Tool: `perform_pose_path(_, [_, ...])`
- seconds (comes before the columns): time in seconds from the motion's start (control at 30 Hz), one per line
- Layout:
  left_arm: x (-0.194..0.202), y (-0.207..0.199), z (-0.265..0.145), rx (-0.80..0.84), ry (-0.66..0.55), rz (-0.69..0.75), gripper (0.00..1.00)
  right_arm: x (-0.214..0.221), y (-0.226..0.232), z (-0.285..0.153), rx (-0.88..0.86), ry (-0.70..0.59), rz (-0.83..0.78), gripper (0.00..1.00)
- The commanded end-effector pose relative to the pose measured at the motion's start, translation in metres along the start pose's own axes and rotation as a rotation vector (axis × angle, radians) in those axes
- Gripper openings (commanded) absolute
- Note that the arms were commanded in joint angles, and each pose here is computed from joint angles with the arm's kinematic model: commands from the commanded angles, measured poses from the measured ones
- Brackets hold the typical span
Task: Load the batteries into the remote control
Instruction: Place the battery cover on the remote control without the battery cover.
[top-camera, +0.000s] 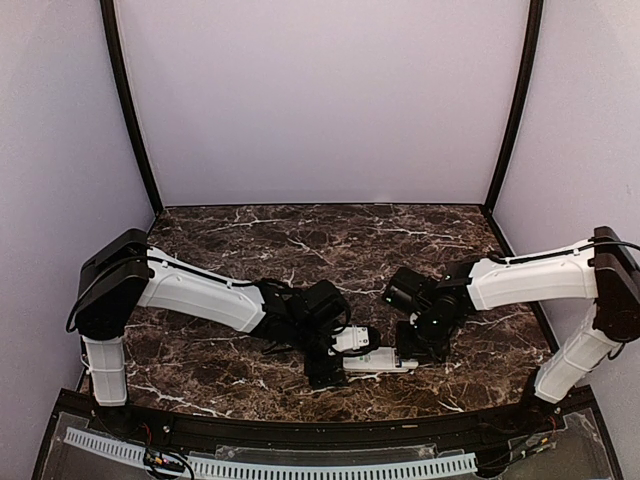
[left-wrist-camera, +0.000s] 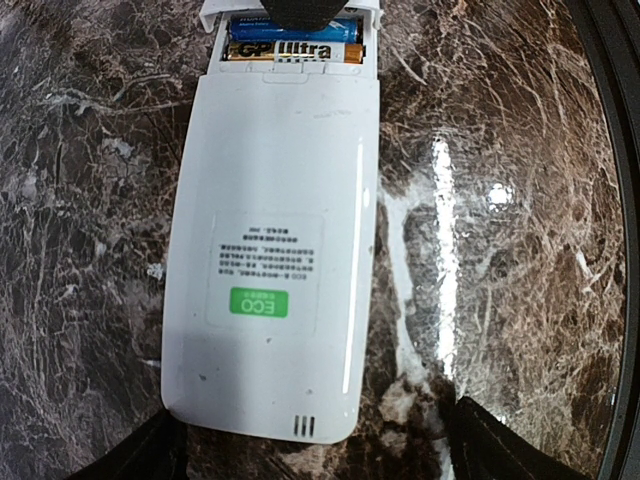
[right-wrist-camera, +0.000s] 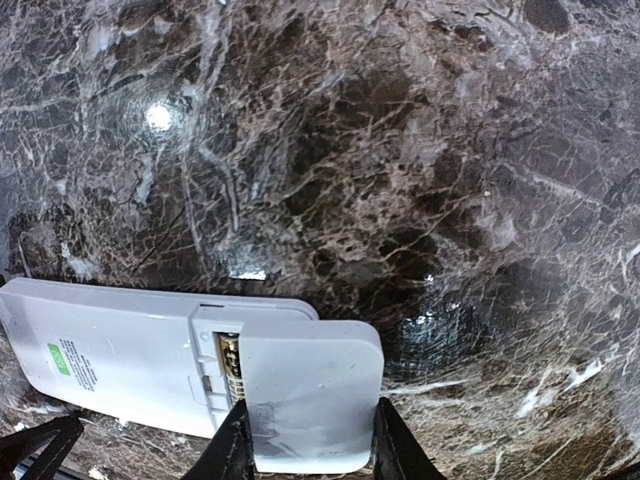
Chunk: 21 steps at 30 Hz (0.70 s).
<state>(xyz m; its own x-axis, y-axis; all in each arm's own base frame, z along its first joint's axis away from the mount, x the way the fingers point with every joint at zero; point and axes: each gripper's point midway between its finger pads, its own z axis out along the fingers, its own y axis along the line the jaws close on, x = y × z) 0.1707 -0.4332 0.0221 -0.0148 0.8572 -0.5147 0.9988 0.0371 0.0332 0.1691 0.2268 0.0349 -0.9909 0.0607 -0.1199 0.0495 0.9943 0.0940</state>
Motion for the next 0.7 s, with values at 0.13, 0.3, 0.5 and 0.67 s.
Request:
perform_pose_path(0.13, [0.0199, -0.0107, 0.0099, 0.046, 0.072, -0.002, 0.9, 0.0042, -0.0023, 0.0079, 0.028, 0.011, -0.031, 0.32])
perform_pose_path(0.3, [0.0204, -0.0111, 0.0101, 0.047, 0.072, -0.002, 0.9, 0.0047, -0.0034, 0.0093, 0.033, 0.012, -0.032, 0.34])
perform_pose_path(0.5, [0.0209, -0.0112, 0.0106, 0.048, 0.074, -0.003, 0.9, 0.0041, -0.0025, 0.011, 0.033, 0.013, -0.037, 0.37])
perform_pose_path(0.67, [0.0213, -0.0111, 0.011, 0.048, 0.076, -0.004, 0.9, 0.0049, -0.0026, 0.0126, 0.036, 0.018, -0.039, 0.37])
